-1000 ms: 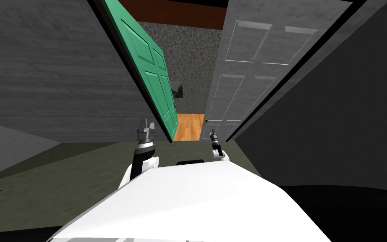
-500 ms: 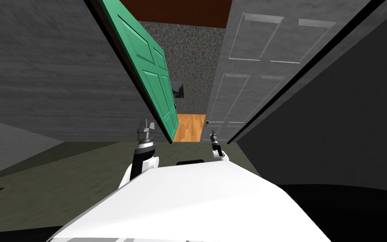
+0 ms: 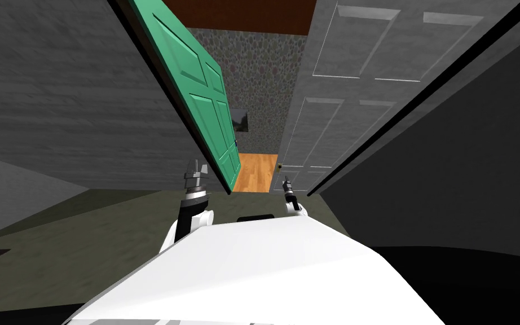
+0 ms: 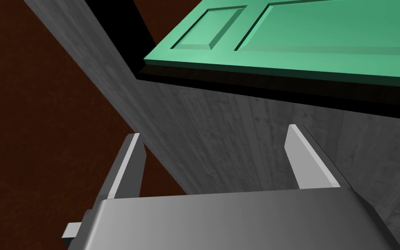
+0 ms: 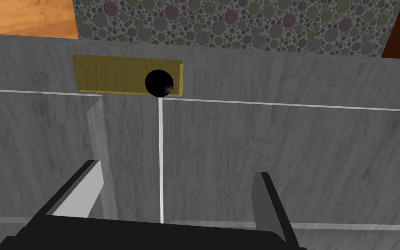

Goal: Push the door open

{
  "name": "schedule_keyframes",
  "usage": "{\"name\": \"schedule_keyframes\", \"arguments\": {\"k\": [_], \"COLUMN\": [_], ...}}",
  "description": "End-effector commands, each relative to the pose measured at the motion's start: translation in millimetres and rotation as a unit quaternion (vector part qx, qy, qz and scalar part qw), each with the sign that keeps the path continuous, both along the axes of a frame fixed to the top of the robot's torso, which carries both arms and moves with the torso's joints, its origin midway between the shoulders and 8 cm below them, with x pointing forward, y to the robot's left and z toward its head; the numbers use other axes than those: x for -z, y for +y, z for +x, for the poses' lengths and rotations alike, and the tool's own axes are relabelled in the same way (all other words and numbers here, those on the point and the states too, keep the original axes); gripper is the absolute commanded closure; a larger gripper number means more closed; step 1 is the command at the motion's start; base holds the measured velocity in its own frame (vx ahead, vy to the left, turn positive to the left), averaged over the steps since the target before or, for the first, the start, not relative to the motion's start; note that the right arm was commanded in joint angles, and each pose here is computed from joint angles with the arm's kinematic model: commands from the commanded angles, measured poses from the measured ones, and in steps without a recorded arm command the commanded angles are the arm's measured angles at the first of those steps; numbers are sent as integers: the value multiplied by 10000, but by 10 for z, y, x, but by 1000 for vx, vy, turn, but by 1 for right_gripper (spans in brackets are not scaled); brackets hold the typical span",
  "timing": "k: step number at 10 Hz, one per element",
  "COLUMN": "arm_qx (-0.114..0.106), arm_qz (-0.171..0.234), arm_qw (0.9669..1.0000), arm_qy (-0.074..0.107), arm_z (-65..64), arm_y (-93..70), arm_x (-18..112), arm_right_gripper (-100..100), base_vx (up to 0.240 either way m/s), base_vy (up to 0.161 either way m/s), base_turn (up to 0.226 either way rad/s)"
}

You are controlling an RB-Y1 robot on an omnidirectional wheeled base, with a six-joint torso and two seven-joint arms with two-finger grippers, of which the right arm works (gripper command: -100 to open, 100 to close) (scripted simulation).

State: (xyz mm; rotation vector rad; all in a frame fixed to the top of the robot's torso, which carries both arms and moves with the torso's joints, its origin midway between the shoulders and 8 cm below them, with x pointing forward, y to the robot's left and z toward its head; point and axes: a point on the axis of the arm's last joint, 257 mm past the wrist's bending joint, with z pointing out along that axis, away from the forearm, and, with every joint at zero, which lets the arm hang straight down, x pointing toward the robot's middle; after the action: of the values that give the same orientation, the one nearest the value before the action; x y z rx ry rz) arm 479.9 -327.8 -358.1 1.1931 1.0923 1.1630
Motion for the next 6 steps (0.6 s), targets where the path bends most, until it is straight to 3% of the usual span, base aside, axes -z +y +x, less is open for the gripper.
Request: {"name": "schedule_keyframes", "arguments": {"k": [1, 6], "arm_qx": [21, 113], "arm_qz": [12, 64], "arm_qw": [10000, 9995], "arm_qy": [51, 289], "arm_z": [-6, -52], "arm_y": [-20, -97], "arm_x": [55, 280], "arm_right_gripper": [-100, -100], "base_vx": [83, 98], "base_vy": [-33, -33], "base_turn": [35, 46]}}
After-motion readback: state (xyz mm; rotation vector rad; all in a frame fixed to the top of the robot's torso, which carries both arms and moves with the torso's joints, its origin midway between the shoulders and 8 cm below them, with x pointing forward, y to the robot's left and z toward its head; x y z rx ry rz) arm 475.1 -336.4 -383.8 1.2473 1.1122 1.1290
